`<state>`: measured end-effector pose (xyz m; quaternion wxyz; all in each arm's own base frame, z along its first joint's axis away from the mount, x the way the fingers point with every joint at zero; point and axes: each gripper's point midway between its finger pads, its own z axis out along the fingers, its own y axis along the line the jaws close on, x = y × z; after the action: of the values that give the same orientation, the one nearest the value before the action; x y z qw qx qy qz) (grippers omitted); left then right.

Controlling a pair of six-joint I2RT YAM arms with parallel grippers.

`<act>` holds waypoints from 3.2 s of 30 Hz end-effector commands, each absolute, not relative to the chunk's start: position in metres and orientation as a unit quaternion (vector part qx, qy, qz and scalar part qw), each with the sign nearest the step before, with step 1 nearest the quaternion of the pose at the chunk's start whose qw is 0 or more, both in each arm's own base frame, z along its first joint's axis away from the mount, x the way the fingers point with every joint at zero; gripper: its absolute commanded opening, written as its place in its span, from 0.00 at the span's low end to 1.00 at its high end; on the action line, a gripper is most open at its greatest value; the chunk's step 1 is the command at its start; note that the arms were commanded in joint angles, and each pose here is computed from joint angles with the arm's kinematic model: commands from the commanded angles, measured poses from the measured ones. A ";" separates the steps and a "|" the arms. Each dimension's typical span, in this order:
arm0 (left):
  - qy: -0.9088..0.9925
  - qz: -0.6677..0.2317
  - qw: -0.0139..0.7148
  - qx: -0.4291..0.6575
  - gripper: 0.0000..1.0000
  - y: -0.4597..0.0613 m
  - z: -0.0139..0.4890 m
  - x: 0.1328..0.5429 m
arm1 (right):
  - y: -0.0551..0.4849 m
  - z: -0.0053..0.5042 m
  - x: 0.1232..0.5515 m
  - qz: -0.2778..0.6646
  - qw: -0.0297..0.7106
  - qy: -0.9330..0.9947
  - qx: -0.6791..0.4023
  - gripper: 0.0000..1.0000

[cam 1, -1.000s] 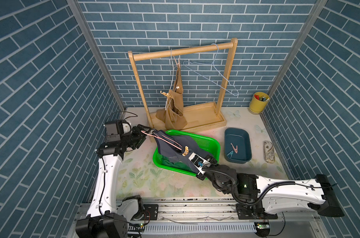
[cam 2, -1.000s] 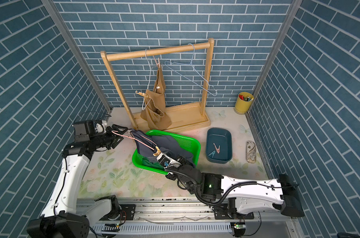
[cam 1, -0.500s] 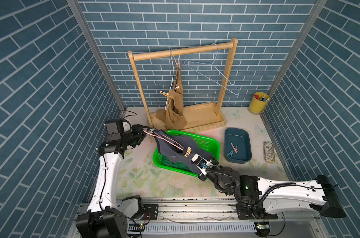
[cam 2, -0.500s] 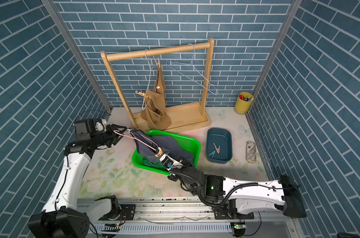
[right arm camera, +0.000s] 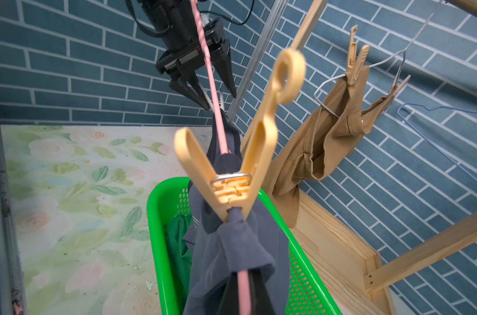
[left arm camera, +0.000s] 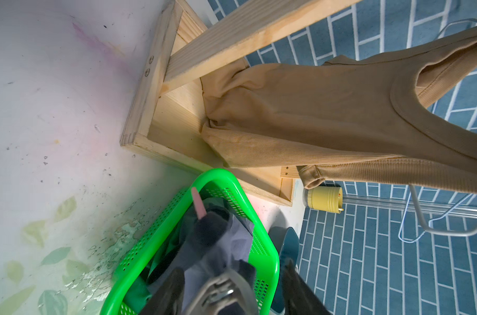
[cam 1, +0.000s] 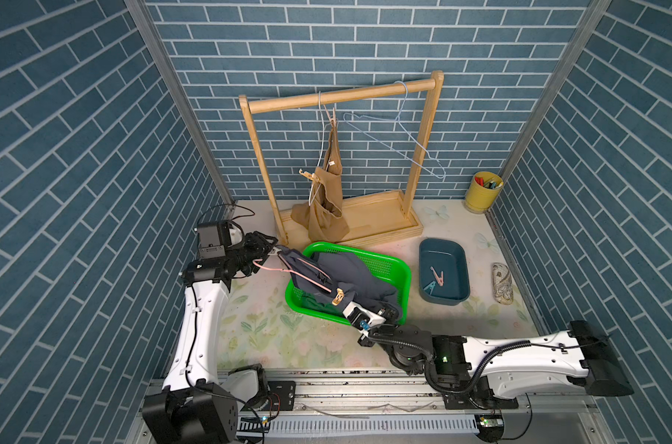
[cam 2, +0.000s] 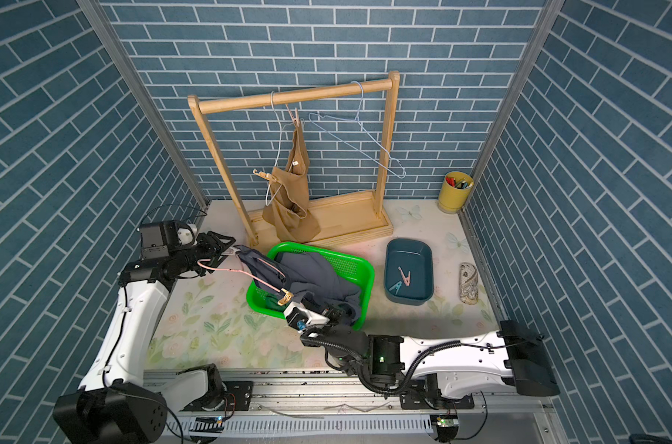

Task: Remove the clothespins securing tank tops to the hanger
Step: Remove the clothespin from the hanger.

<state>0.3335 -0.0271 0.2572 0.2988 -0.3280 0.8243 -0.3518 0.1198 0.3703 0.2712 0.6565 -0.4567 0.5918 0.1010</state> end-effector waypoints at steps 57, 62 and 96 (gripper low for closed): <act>0.781 -0.381 0.317 -0.380 0.38 -0.005 0.253 0.346 | 0.379 0.292 0.112 0.015 0.726 0.539 -0.428 0.00; 0.780 -0.376 0.322 -0.384 0.31 -0.002 0.253 0.344 | 0.376 0.292 0.113 0.021 0.726 0.543 -0.421 0.00; 0.828 -0.356 0.377 -0.215 0.24 -0.110 0.266 0.296 | 0.243 0.292 0.264 0.194 0.553 0.776 -0.234 0.00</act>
<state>0.2983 -0.0938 0.2615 0.3603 -0.2298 0.8316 -0.3547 0.2673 0.2313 0.2834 0.5918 -0.2378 0.7614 0.1161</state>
